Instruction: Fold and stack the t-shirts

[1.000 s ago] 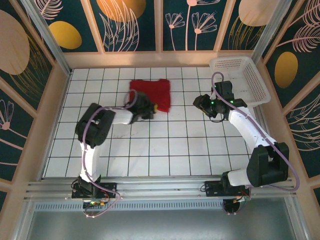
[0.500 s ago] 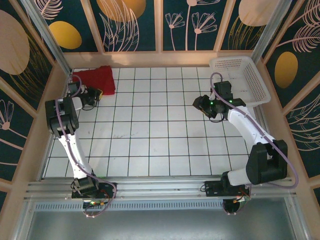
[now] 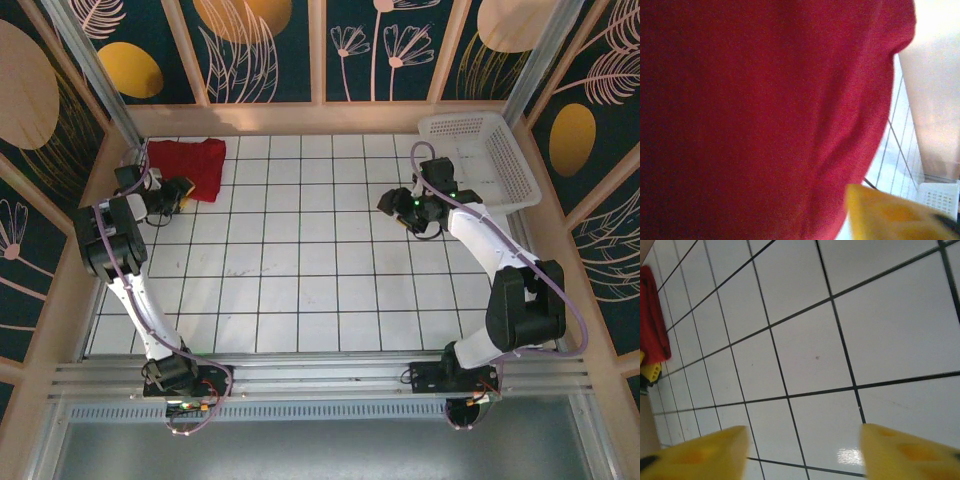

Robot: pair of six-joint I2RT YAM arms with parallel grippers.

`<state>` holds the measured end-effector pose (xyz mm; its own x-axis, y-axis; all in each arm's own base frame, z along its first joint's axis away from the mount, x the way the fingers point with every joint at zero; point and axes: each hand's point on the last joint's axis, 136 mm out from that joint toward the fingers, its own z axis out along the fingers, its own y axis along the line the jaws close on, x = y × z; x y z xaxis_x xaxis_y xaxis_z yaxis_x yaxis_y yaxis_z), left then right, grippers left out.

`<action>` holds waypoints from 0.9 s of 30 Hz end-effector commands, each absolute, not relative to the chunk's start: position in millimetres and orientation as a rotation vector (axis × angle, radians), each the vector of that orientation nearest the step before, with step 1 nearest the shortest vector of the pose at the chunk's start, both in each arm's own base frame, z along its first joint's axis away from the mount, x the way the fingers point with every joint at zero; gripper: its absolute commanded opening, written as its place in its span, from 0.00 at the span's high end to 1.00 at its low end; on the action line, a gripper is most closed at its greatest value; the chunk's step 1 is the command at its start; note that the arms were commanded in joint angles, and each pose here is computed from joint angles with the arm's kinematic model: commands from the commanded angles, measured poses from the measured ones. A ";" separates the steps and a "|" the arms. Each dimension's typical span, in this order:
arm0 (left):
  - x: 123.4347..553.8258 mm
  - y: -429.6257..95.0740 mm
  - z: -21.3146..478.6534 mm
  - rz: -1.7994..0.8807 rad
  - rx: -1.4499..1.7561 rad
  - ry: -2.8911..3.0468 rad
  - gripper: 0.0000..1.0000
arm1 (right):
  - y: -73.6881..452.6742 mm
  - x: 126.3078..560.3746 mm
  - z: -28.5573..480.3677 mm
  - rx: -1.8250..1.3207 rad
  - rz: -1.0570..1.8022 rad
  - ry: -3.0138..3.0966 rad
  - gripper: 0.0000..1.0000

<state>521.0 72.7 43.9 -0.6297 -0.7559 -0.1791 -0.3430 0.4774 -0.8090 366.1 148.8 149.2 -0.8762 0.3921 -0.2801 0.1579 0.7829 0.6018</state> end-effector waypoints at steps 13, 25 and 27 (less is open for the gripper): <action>406.3 51.2 215.6 -0.439 -1.033 1.738 0.01 | 39.0 379.6 263.6 0.530 0.286 1.987 0.01; 343.5 59.1 159.9 0.100 -0.514 1.754 0.01 | -22.4 339.3 156.1 0.278 -0.249 1.851 0.01; 345.2 57.3 148.1 0.109 -0.483 1.763 0.01 | -20.9 341.6 142.6 0.274 -0.227 1.851 0.01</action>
